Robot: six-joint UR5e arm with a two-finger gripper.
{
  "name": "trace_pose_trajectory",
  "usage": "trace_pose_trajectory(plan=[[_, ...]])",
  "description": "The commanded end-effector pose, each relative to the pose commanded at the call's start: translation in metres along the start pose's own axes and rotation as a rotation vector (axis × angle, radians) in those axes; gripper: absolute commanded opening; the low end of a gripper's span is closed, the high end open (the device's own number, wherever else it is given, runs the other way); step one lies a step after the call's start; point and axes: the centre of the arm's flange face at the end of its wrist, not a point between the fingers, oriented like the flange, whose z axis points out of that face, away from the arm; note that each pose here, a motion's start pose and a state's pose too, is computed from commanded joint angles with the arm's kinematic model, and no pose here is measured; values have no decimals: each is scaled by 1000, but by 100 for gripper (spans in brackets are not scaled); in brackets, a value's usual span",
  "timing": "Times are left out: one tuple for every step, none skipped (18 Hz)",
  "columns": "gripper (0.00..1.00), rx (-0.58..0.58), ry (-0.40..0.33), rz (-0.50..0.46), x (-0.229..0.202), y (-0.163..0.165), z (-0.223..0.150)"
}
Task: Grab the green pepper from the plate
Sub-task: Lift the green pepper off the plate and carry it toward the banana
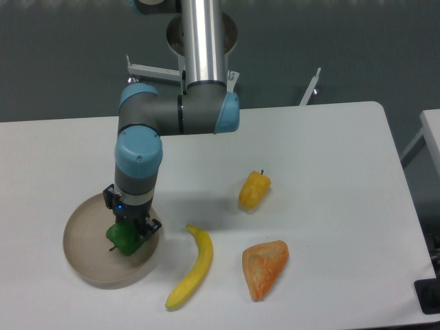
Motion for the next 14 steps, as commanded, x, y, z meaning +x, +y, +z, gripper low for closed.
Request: trace_pose_trajectory(plan=[[36,-1,-19,8,-11,8,-10],[36,1,-28,17,-21,16,-15],[36,8,-42,25,-31,22,-23],[36,11,-52,31,-41,28,-29],[36,11,-62,35,-51,35,-32],[36,9,-71,38,-63,43,-35],[36,11,-79,38,-75,51,-39],[36,13,-89,41,-86,60,-44],[36,11,-97,46,-98,70,-48],[36,3,-107,59,-106,78,-51],[36,-19,-124,77,-112,86,-55],[36,-46,-142,91,-119,95,-59],[36,-66,-158,102,-126,103,-63],[36,-77,-166,112,-131,105,-64]])
